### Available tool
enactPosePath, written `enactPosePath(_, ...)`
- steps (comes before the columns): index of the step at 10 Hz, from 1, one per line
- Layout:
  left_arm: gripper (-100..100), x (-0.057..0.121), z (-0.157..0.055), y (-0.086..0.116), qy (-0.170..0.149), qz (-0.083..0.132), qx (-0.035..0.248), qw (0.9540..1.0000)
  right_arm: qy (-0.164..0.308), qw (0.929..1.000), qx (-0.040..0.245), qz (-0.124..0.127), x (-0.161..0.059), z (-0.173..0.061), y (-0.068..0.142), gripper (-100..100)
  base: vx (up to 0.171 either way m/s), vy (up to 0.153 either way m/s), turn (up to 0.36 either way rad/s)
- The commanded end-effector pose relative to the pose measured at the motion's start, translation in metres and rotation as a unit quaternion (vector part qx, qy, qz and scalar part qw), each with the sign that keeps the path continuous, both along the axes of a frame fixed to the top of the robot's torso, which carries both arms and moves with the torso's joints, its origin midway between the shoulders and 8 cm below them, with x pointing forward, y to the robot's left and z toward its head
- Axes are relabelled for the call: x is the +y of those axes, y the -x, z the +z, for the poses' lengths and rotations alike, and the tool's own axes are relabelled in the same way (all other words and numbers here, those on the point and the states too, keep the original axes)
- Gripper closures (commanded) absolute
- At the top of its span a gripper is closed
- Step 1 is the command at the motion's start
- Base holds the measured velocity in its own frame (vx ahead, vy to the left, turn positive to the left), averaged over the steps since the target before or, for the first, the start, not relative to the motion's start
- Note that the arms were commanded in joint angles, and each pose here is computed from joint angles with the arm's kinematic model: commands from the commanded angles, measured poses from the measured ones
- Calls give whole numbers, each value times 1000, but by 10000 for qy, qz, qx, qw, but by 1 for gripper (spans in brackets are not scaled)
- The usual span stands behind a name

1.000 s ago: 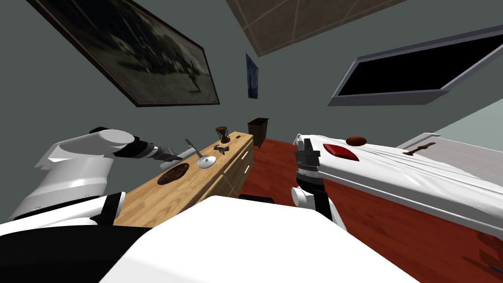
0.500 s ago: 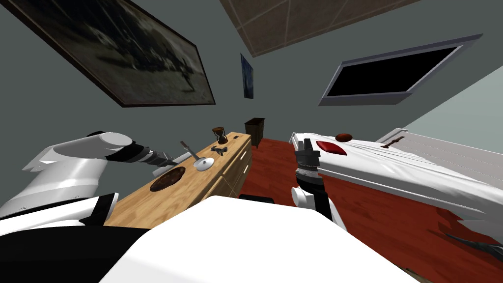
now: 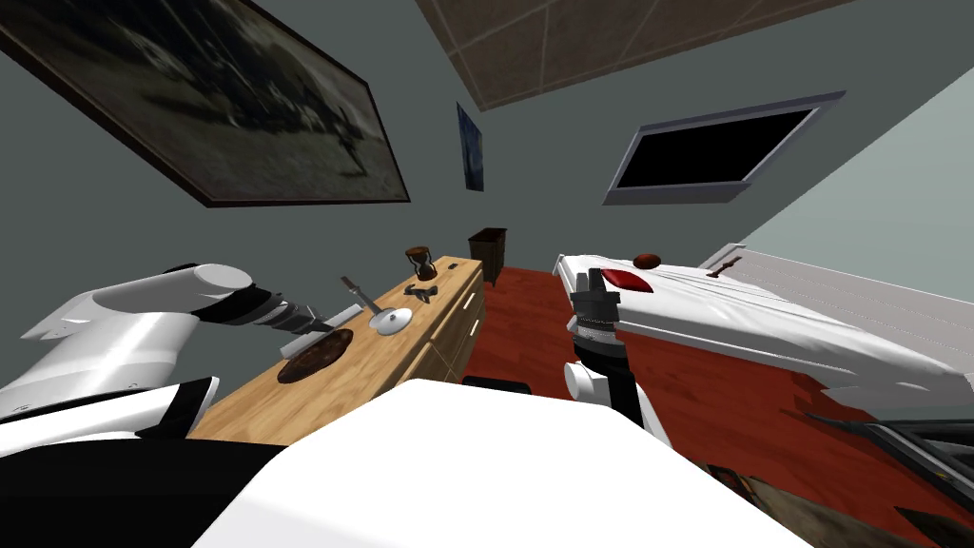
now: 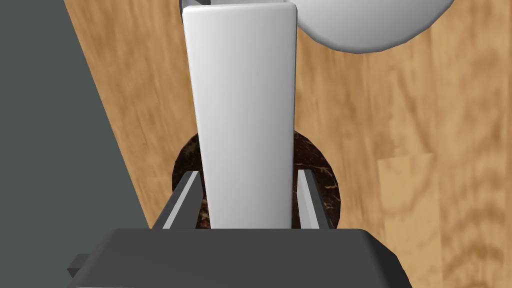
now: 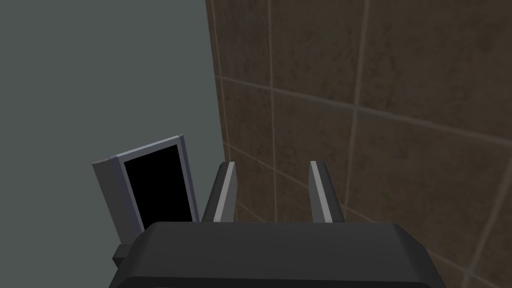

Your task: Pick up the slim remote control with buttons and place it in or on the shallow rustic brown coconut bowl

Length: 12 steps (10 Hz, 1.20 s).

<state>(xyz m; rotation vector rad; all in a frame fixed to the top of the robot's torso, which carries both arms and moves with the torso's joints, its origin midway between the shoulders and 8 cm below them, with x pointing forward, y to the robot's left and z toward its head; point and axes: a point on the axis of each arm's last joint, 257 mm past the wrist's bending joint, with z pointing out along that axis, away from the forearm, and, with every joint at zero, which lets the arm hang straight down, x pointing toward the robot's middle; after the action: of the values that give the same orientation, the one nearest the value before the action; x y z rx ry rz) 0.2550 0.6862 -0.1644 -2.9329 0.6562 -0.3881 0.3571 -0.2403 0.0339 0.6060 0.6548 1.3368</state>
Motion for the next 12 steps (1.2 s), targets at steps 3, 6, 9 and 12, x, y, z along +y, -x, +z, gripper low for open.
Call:
enactPosePath(3, 100, 12, -16, 33, 112, 281, 451, 9985, 0, 10000, -1, 0, 0, 0, 0, 0, -42, 49, -155)
enactPosePath(6, 100, 24, -31, 74, 221, 594, 950, 9935, 0, 10000, 0, 0, 0, 0, 0, 0, -39, 56, -168)
enactPosePath(9, 100, 29, -37, 94, 264, 749, 1171, 9899, 0, 10000, 0, 0, 0, 0, 0, 0, -37, 37, -84)
enactPosePath(12, 100, 29, -39, 99, 280, 780, 1214, 9891, 0, 10000, 0, 0, 0, 0, 0, 0, -11, 13, -31)
